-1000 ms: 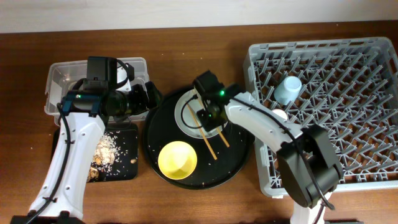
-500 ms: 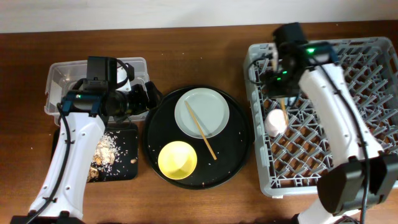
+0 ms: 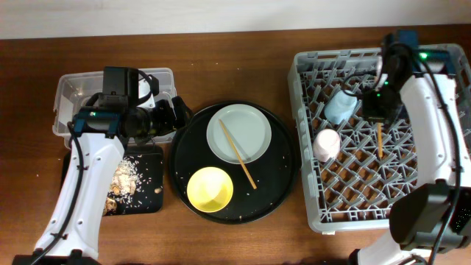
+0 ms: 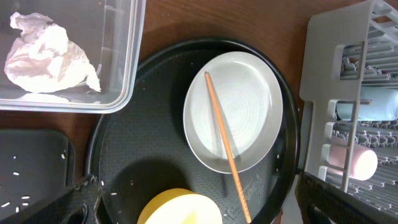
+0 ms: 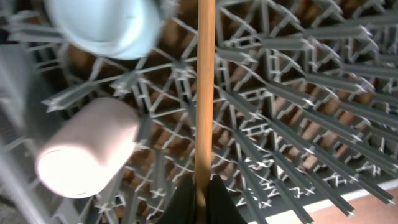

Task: Sort waste into correct bins and load items into the dishwasher rack
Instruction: 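Carry the chopstick into the rack and release it upright, then reach the right gripper back to the remaining chopstick and grasp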

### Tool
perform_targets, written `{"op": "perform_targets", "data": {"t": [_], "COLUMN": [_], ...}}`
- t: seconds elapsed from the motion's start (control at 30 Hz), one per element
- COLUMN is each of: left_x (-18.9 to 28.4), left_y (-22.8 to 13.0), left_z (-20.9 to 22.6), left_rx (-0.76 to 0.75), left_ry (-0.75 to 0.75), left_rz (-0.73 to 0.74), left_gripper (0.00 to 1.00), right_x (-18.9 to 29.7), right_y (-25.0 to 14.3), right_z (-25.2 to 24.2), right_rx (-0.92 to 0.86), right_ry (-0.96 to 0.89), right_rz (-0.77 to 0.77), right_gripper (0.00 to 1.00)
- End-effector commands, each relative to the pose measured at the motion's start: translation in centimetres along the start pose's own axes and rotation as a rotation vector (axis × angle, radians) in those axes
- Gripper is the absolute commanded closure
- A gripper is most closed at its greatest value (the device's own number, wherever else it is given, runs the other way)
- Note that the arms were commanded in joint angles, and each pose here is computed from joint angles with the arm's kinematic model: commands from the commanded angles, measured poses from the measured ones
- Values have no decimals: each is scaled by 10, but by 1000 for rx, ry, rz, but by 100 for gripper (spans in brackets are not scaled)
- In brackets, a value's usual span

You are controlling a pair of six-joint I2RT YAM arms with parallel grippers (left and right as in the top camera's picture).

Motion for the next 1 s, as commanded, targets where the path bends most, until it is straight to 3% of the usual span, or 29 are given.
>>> {"op": "perform_targets", "data": {"t": [0.0, 0.23, 0.6, 0.7, 0.97], "left_x": [1, 1, 1, 1, 1], "left_y": [0, 0, 0, 0, 0], "left_z": [0, 0, 0, 0, 0], "left_rx": [-13, -13, -13, -13, -13], "left_ry": [2, 2, 3, 2, 2], "left_rz": [-4, -4, -4, -4, -4], "left_gripper": [1, 1, 1, 1, 1], "right_x": [-15, -49, -58, -59, -58], "right_y": [-3, 5, 12, 13, 11], "right_z": [-14, -16, -11, -10, -6], "right_rx": [62, 217, 256, 271, 216], "right_ry": [-24, -30, 15, 16, 68], "right_rz": [21, -42, -84, -87, -86], "right_gripper": [96, 96, 94, 70, 66]}}
Point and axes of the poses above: each gripper's point midway between its finger pads, its own x axis back along the fingers, its own z axis along the line the jaws close on, y = z × x, the point moved 9 cm from there along x, back along the fingers, and after that the axes turned 4 degrees about x, right-handed, at the moved point
